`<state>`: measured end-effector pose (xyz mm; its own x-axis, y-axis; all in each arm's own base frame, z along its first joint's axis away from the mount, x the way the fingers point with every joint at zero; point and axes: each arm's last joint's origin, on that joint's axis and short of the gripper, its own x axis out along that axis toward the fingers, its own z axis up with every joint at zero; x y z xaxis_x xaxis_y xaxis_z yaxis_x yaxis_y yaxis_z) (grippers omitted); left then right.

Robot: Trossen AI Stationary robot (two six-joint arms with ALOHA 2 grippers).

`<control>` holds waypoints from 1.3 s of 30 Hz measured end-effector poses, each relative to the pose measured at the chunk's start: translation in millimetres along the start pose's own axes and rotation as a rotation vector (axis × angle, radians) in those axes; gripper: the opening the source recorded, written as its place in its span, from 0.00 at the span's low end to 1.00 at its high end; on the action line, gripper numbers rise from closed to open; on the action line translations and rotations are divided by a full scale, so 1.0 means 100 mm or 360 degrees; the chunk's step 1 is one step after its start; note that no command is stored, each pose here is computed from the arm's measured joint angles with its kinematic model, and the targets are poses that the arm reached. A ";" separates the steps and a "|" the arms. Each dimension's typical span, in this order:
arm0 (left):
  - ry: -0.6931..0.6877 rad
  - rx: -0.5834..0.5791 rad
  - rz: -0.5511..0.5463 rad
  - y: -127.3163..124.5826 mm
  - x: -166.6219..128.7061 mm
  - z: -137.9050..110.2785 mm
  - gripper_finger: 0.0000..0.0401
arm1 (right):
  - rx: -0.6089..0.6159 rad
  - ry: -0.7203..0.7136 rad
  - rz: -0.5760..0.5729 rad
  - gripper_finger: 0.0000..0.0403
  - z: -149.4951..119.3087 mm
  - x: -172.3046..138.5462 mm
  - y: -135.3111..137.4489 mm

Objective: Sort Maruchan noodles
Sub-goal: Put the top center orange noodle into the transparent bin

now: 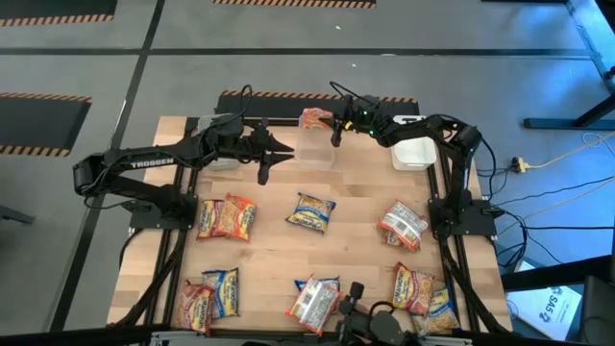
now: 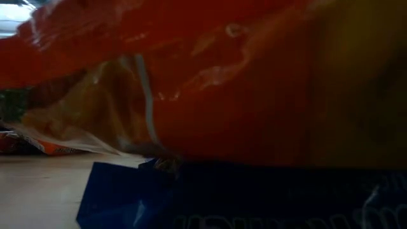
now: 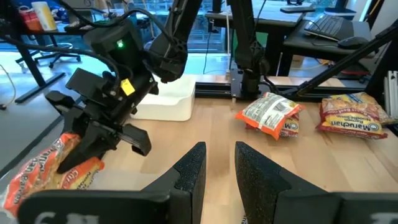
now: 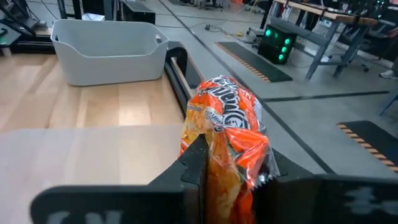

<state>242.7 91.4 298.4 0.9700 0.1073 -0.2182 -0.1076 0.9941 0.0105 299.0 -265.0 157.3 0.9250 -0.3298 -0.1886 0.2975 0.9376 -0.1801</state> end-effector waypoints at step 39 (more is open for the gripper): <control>-0.0027 0.0040 -0.0036 -0.07 0.02 0.02 0.20 | -0.0034 0.0133 0.0000 0.36 0.00 0.04 -0.02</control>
<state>245.5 85.0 299.9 0.9757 0.0846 -0.2023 -0.0801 0.9963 0.0303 302.4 -268.3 156.7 0.9019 -0.3385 -0.2683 0.2914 0.9353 -0.2007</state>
